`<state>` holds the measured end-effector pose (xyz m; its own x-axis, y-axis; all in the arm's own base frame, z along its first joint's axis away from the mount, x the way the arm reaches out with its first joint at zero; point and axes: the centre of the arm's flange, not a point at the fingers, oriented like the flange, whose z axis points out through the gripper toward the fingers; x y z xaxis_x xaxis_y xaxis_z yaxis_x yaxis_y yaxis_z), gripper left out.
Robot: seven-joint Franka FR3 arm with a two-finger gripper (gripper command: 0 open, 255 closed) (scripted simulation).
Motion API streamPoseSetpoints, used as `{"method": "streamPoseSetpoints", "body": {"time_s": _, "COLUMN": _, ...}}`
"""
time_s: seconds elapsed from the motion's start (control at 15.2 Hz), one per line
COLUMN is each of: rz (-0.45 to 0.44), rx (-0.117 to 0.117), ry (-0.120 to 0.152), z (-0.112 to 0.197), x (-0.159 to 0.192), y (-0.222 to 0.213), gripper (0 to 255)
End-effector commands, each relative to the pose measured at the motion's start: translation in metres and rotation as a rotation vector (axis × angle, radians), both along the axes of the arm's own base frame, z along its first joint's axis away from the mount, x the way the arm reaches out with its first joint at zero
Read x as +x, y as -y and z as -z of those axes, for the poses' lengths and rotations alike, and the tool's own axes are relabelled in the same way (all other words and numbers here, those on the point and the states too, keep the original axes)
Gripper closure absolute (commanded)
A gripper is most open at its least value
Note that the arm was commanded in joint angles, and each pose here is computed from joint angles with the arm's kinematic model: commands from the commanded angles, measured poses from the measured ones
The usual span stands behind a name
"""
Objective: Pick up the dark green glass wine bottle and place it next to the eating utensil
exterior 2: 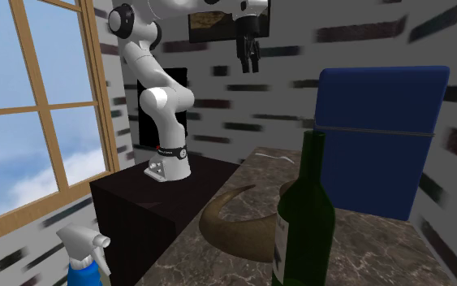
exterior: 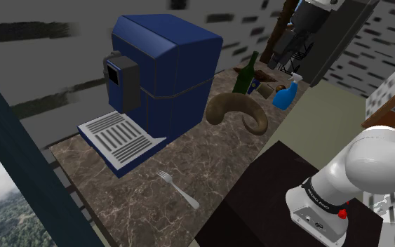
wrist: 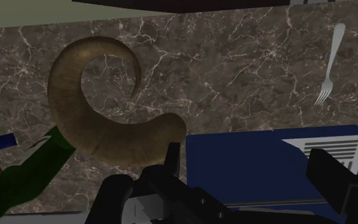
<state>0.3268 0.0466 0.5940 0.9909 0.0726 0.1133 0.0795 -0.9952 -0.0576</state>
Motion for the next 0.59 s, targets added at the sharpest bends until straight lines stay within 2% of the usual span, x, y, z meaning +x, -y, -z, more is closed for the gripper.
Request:
{"method": "streamPoseSetpoints", "body": {"time_s": 0.0, "rz": 0.000, "rx": 0.000, "ry": 0.000, "z": 0.000, "x": 0.000, "y": 0.000, "gripper": 0}}
{"method": "streamPoseSetpoints", "body": {"time_s": 0.53, "rz": -0.010, "rx": -0.003, "ry": -0.020, "z": 0.020, "x": 0.065, "y": 0.083, "gripper": 0}}
